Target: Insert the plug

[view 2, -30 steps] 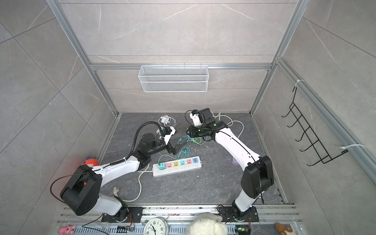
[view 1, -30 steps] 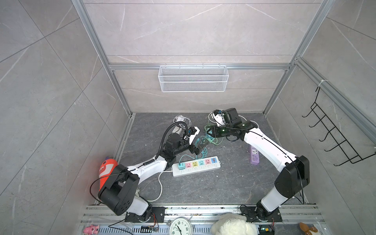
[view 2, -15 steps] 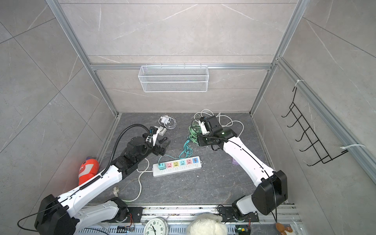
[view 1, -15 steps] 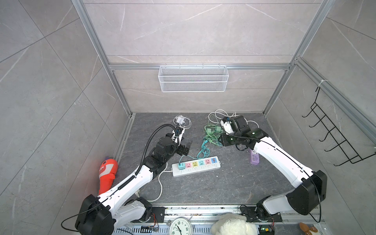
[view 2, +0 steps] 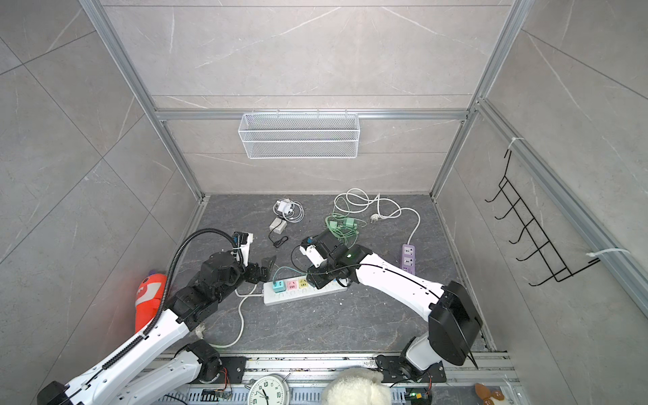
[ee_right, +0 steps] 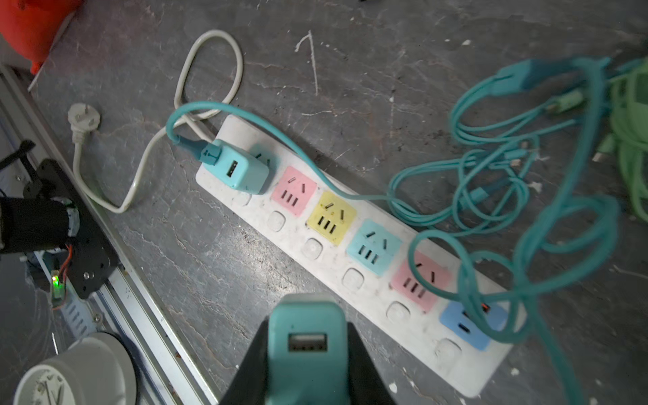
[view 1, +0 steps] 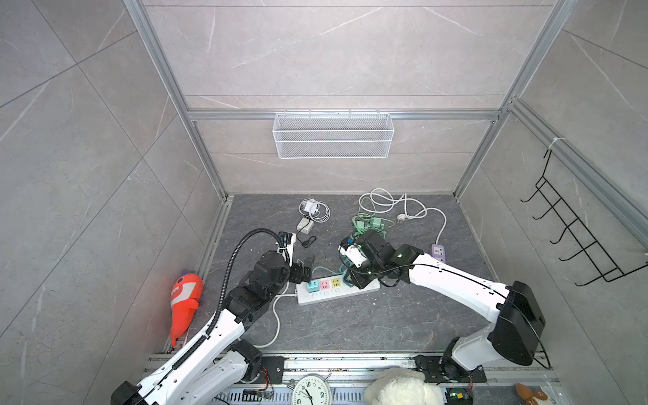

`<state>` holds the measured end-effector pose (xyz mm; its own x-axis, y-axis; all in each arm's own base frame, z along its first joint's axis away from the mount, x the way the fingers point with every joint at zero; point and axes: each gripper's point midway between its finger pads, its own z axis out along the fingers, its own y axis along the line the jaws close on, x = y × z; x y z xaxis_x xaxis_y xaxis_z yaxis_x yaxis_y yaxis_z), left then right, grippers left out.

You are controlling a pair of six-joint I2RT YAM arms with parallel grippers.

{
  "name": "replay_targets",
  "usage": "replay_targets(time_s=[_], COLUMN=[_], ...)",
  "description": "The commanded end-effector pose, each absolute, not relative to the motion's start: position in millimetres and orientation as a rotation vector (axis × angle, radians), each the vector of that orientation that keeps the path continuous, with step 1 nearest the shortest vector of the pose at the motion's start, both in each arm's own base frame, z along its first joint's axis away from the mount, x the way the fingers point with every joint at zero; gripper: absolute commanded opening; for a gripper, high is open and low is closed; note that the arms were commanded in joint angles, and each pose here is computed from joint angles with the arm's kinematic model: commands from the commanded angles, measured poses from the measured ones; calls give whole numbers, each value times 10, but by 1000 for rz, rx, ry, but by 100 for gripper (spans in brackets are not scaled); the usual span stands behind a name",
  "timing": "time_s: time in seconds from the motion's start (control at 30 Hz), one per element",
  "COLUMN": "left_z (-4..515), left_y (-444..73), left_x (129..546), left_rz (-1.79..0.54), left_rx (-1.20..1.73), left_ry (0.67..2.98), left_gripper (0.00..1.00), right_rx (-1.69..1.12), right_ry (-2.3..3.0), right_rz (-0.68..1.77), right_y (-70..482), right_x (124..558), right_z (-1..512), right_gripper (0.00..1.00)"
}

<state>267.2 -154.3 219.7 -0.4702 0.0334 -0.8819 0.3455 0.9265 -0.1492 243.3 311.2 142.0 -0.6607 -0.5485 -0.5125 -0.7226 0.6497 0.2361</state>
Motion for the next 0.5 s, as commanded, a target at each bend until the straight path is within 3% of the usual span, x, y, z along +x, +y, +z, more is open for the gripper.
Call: replay_targets(time_s=[0.0, 0.23, 0.47], left_z=[2076, 1438, 912], left_y=[-1352, -823, -750], left_x=[2541, 2016, 1539], left_rz=[-339, -208, -388], left_rx=[148, -278, -548], left_ry=[2163, 2473, 2558], left_gripper=[100, 99, 83], right_rx=[-1199, -1426, -1508], right_ry=[2308, 2148, 2124], right_rz=[673, 631, 583], right_y=[3407, 3639, 3756], right_x=[2374, 2378, 2501], right_z=[1454, 1419, 1270], right_gripper=[9, 8, 7])
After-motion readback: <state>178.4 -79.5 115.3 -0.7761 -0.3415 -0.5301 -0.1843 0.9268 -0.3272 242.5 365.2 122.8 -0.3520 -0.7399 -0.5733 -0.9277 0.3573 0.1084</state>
